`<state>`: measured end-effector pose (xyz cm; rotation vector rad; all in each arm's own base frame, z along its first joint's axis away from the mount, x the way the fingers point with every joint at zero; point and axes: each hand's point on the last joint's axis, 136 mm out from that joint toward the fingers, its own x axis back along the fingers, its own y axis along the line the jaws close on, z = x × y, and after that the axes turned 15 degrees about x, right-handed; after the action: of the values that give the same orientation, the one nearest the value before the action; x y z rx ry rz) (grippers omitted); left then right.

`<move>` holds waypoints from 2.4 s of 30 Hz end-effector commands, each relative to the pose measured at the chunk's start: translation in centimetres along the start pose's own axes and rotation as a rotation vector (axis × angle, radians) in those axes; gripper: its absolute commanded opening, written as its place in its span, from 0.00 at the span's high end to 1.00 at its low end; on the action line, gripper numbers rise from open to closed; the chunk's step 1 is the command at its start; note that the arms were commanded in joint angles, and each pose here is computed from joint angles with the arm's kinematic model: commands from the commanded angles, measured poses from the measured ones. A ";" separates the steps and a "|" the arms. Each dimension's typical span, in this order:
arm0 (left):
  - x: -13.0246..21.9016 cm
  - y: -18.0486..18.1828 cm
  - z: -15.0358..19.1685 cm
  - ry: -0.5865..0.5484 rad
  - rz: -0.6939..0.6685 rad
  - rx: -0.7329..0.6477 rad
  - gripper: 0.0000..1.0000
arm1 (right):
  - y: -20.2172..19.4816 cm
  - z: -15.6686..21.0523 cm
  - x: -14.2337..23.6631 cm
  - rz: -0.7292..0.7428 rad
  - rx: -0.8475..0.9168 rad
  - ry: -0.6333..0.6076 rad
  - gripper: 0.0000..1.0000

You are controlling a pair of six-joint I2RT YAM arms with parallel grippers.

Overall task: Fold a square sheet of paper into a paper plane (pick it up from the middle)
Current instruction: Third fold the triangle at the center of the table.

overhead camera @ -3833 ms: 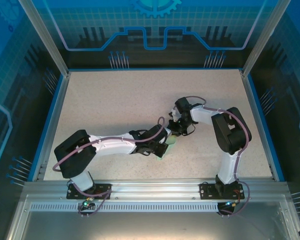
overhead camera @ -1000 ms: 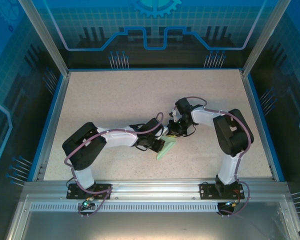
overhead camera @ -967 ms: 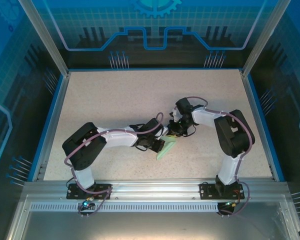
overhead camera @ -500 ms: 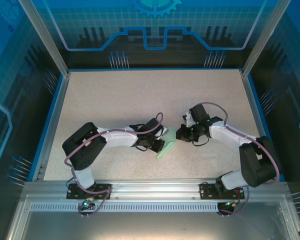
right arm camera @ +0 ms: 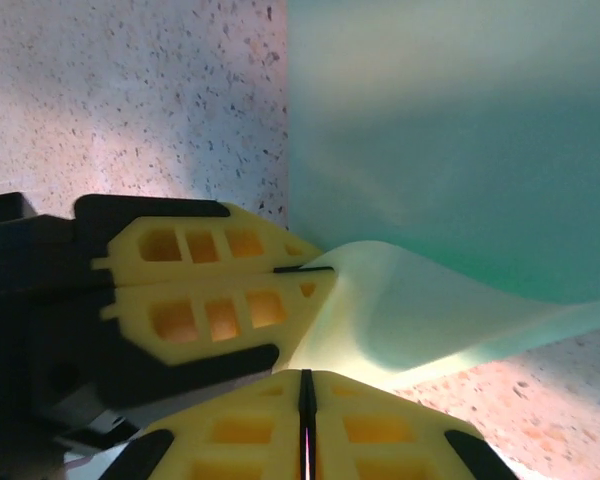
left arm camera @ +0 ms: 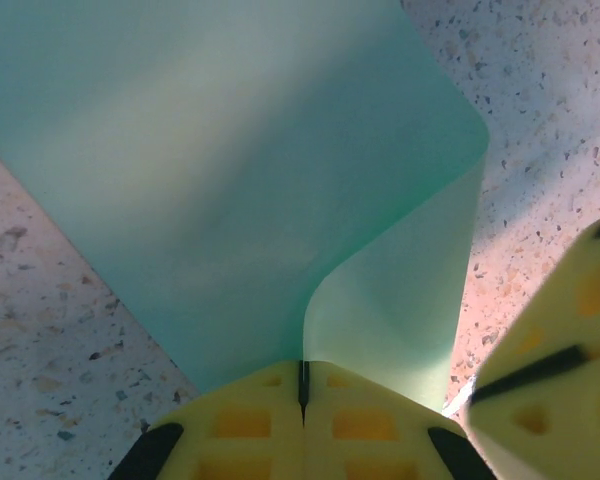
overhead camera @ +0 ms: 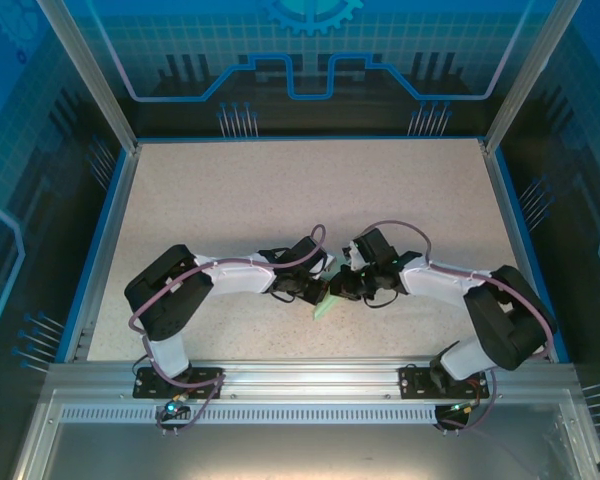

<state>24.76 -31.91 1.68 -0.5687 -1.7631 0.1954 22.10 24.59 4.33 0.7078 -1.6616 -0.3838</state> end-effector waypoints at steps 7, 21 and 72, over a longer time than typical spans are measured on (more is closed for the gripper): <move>0.3 -0.2 0.5 0.016 0.030 0.015 0.94 | -1.3 0.8 -1.5 0.035 -0.038 0.020 0.88; 0.2 -0.2 0.9 0.029 0.037 0.017 0.93 | -2.7 1.7 -1.9 0.032 -0.058 0.031 0.88; 0.1 0.7 1.5 0.036 0.005 0.032 0.96 | -7.2 -1.0 0.9 0.036 -0.137 -0.090 0.88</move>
<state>24.43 -31.94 1.59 -0.5887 -1.7506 0.2122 25.11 19.84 0.99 0.6078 -1.6976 -0.5374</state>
